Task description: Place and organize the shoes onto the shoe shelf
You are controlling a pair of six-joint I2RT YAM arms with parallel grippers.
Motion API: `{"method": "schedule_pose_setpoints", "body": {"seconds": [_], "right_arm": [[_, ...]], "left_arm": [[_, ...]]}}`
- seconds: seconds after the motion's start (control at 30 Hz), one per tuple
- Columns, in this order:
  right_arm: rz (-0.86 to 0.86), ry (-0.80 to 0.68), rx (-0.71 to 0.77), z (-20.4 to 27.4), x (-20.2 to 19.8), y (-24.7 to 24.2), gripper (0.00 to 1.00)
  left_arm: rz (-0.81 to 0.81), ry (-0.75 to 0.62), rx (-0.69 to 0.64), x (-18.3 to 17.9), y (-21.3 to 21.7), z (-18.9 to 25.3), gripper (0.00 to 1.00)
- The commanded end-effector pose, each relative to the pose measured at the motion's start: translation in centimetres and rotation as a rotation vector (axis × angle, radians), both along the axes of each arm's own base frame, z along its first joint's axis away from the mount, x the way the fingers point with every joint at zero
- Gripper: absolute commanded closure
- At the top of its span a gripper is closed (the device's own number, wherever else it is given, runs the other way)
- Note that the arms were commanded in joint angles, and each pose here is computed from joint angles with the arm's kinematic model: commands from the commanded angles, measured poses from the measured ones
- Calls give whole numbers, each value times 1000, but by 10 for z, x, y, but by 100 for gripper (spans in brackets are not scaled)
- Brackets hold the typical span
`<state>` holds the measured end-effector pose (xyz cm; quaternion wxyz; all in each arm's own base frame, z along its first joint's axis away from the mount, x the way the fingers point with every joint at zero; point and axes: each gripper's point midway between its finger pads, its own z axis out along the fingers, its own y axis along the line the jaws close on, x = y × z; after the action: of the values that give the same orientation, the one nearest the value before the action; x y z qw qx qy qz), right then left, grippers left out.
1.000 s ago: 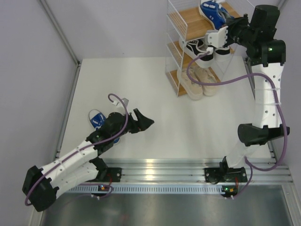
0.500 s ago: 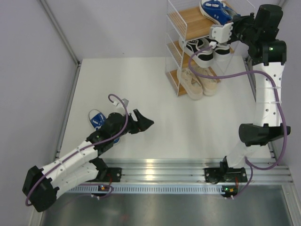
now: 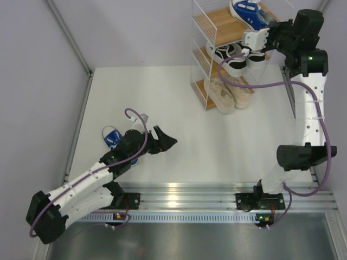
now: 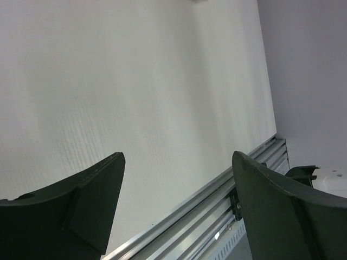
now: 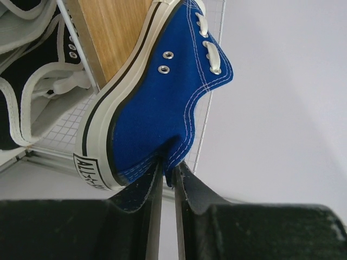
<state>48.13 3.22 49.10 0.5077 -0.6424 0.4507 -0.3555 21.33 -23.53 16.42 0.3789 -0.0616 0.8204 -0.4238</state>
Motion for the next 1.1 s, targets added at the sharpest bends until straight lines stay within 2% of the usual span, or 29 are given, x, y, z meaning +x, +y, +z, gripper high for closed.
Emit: {"method": "schedule_pose_setpoints", "body": {"seconds": [0.0,0.07,0.17,0.3,0.4,0.47,0.5,0.57,0.6,0.7,0.87,0.9,1.0,1.07], "right_arm": [[87,-103,43,28,-7,20,85],[84,-100,45,27,-6,20,82],[82,-103,53,28,-8,20,72],[93,-127,79,38,-17,22,54],[90,-147,95,48,-24,21,45],[83,-163,128,57,-33,20,39],[85,-166,135,60,-36,20,33],[86,-173,167,67,-48,19,28],[85,-172,177,69,-52,19,21],[86,-151,211,69,-69,19,12],[56,-99,206,48,-78,13,5],[49,-94,211,46,-79,11,1],[25,-82,286,47,-91,4,1],[7,-65,416,52,-108,2,1]], "left_arm": [[-7,-51,-58,4,-5,16,15],[-8,-52,-59,3,-5,16,15],[-8,-53,-60,3,-5,17,15],[-9,-55,-58,3,-4,17,15],[-3,-64,-46,3,-2,19,15],[3,-68,-22,4,2,19,14],[21,-79,-13,7,4,23,14],[37,-71,39,6,12,19,14],[36,-74,51,6,14,21,14],[122,-102,131,16,32,29,13],[152,-121,201,18,46,37,13],[155,-112,215,16,49,35,13],[185,-119,232,17,57,41,13],[236,-111,274,16,71,41,12]]}}
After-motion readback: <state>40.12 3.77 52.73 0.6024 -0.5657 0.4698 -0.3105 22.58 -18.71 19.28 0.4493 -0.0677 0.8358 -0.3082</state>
